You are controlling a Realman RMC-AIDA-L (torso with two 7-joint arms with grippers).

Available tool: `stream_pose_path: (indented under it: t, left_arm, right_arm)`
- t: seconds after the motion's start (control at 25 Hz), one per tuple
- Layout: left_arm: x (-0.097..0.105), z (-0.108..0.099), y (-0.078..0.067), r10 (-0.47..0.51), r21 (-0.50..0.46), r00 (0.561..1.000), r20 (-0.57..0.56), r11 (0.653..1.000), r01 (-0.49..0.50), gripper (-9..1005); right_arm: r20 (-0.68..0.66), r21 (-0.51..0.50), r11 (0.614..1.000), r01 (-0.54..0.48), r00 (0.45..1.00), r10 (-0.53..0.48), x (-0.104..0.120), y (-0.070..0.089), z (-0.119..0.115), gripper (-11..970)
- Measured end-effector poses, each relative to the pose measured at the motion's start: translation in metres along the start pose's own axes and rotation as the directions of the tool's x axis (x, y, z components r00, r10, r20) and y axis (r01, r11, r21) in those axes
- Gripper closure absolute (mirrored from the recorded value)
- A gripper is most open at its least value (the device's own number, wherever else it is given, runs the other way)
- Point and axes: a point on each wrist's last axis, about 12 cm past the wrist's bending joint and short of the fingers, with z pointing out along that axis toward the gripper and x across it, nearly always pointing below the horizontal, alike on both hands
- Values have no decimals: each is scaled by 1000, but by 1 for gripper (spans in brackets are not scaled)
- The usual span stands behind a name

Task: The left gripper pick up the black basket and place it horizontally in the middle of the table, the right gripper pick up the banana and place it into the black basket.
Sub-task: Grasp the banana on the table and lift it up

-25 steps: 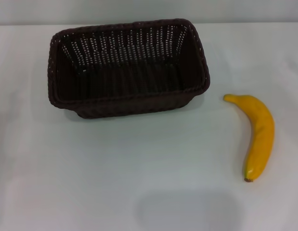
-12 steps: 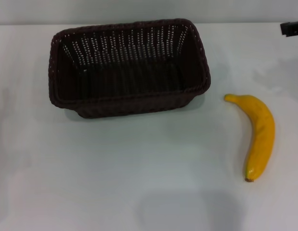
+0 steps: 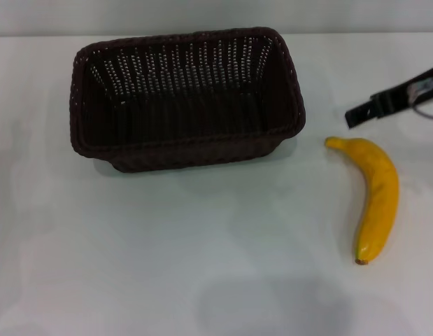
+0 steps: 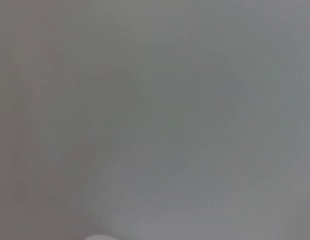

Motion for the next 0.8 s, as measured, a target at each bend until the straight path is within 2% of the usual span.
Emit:
stream_pose_path:
  t: [0.32, 0.52, 0.8]
  left_arm:
    - [1, 10, -2, 6, -4, 999, -45, 1000, -6, 99]
    - [0, 12, 0, 8, -7, 998, -55, 1000, -8, 99]
    - [-2, 19, 2, 8, -20, 997, -79, 1000, -9, 100]
  right_arm:
    - [-153, 42, 998, -44, 987, 50, 14, 2, 44, 122]
    - [-177, 113, 992, -49, 982, 69, 17, -8, 57, 122]
    - [-207, 122, 990, -66, 974, 90, 20, -13, 75, 122]
